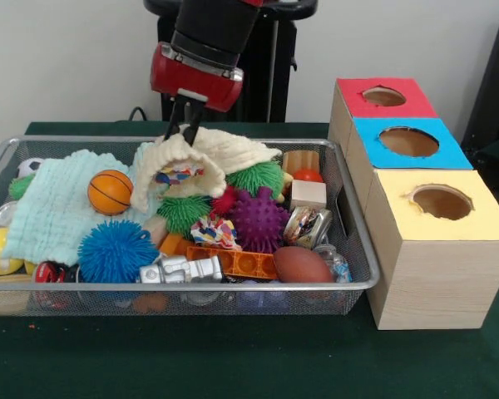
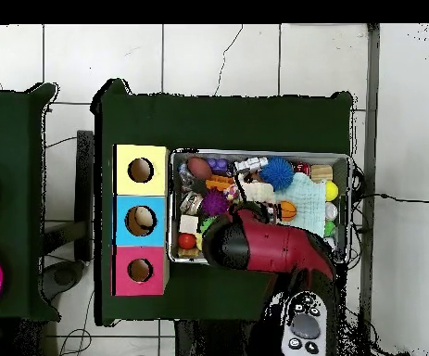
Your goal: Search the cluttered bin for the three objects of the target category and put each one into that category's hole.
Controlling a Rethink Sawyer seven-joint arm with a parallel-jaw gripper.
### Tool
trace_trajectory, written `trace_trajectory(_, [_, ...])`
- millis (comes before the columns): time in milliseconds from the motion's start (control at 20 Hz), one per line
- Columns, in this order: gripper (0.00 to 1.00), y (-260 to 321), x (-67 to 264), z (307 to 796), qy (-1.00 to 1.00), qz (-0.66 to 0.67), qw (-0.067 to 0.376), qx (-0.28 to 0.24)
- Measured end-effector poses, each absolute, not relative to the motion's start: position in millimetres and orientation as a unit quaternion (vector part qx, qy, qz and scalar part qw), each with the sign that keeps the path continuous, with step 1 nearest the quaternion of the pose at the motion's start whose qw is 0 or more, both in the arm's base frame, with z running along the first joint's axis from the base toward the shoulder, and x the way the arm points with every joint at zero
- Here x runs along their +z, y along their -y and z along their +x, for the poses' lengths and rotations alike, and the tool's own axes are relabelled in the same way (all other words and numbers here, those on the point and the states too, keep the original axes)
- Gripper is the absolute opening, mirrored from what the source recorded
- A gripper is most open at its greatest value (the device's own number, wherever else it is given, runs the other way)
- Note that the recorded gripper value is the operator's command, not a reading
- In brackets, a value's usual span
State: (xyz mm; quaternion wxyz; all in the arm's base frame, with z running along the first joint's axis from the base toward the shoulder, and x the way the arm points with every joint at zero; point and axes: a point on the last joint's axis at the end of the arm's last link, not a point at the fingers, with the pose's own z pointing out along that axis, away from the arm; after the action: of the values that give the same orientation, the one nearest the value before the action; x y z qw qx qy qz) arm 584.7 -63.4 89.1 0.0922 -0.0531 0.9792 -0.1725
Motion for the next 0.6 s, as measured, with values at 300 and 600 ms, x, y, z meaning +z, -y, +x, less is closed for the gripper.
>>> trace_trajectory(300, [1.00, 79.6, 74.9, 565.0, -0.982, -0.037, 0.082, -0.167])
trace_trajectory(600, [1.00, 85.8, 64.7, 544.1, -0.984, -0.026, 0.072, -0.160])
